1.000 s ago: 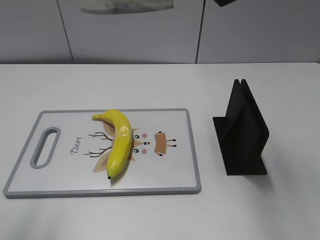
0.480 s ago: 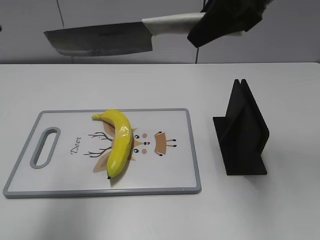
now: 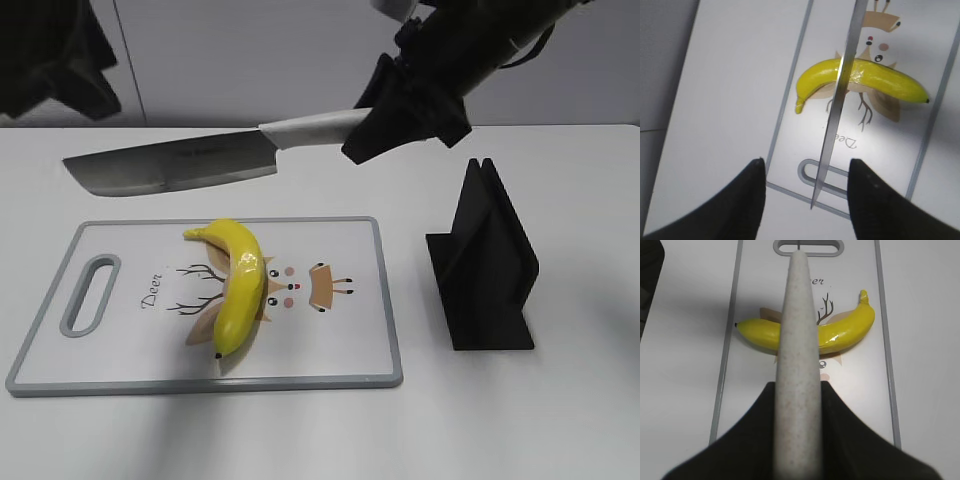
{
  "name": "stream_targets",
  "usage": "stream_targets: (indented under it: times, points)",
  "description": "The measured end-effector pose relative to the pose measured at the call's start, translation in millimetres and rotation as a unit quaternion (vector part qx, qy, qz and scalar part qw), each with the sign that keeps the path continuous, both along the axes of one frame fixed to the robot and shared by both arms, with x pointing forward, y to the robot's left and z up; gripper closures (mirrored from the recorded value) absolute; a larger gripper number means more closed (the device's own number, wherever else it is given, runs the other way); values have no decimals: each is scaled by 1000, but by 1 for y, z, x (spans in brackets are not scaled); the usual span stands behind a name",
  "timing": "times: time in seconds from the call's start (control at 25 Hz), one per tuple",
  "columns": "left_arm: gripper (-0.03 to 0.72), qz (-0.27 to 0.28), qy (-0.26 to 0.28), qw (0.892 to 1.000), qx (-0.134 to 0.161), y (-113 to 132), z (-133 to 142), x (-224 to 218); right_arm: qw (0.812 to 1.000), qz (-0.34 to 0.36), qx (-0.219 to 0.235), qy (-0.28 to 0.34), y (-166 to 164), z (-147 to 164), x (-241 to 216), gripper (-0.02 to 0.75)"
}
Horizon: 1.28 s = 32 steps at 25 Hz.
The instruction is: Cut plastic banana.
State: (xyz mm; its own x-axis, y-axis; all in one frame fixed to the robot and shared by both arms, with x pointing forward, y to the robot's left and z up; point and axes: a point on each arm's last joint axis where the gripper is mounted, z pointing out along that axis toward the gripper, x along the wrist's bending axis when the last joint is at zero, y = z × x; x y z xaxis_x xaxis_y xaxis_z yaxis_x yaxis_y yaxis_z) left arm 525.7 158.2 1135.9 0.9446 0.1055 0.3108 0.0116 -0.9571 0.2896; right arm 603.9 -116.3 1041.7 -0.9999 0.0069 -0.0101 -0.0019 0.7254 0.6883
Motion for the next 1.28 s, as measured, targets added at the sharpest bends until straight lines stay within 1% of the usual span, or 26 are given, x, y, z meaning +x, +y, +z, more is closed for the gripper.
stream_targets:
  times: [0.12,0.24,0.6,0.68,0.76,0.88,1.04,1.12,1.28]
  points:
    - [178,-15,23,999,19,-6,-18,10,1000,6,2,0,1,-4,2,572]
    - [178,-21,32,999,35,-8,-28,17,1000,6,7,2,2,-6,3,572]
    - [186,-32,55,997,49,-13,-47,27,1000,4,15,8,3,-8,4,572]
    - [213,-32,59,996,51,-13,-50,29,1000,4,15,8,3,-8,4,572]
    - [258,-33,59,996,51,-13,-51,29,1000,3,15,8,3,-8,4,572]
    - [330,-33,62,997,44,-14,-51,28,1000,3,15,8,3,-8,4,572]
    - [399,-33,65,997,39,-15,-51,28,1000,3,15,8,3,-8,4,572]
    - [417,-33,67,996,38,-16,-52,28,1000,3,15,8,3,-8,4,572]
    - [427,-33,79,995,42,-18,-61,33,1000,3,15,8,3,-8,4,572]
